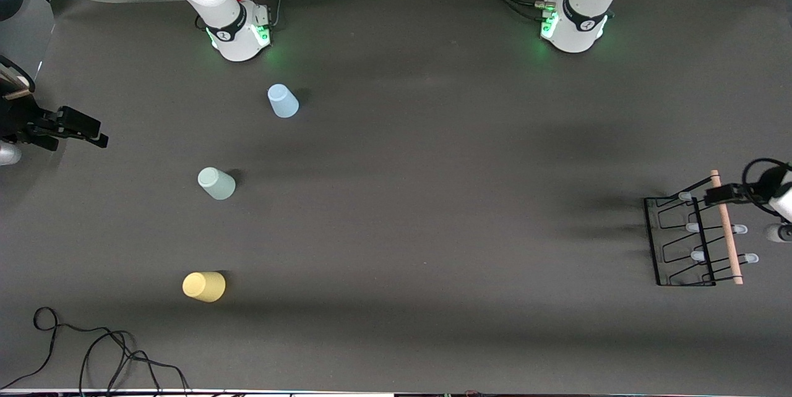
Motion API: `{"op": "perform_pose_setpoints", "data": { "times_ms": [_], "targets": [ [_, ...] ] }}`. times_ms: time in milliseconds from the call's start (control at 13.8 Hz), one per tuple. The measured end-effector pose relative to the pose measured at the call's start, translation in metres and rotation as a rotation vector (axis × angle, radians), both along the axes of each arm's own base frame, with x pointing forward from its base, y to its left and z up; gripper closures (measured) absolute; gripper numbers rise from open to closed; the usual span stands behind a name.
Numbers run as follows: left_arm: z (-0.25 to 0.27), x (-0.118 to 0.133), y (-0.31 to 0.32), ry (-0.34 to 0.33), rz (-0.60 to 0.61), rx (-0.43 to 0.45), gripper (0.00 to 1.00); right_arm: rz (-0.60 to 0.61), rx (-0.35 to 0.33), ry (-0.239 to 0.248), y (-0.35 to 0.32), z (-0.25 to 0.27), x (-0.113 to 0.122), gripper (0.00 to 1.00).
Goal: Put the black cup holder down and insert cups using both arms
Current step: 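Reach the left gripper to the wooden rod of the black rack, then grasp the wooden rod with the left gripper and carry the rack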
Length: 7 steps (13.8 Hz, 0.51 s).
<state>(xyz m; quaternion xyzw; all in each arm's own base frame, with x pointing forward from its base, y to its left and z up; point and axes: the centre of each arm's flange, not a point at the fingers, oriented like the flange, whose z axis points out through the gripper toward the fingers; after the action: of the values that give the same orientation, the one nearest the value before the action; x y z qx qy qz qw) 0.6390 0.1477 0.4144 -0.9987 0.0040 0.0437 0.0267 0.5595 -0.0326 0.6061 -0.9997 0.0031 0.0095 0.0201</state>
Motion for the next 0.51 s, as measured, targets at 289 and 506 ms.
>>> {"op": "perform_pose_setpoints", "data": {
  "times_ms": [289,506],
  "targets": [
    [-0.068,0.015,0.011,0.026,-0.036,0.032,0.04,-0.004,0.0,0.0,-0.002,0.0,0.0,0.0],
    [-0.098,0.017,0.014,0.058,-0.102,0.021,0.41,-0.005,0.0,0.0,-0.003,0.0,0.0,0.0]
  ]
}}
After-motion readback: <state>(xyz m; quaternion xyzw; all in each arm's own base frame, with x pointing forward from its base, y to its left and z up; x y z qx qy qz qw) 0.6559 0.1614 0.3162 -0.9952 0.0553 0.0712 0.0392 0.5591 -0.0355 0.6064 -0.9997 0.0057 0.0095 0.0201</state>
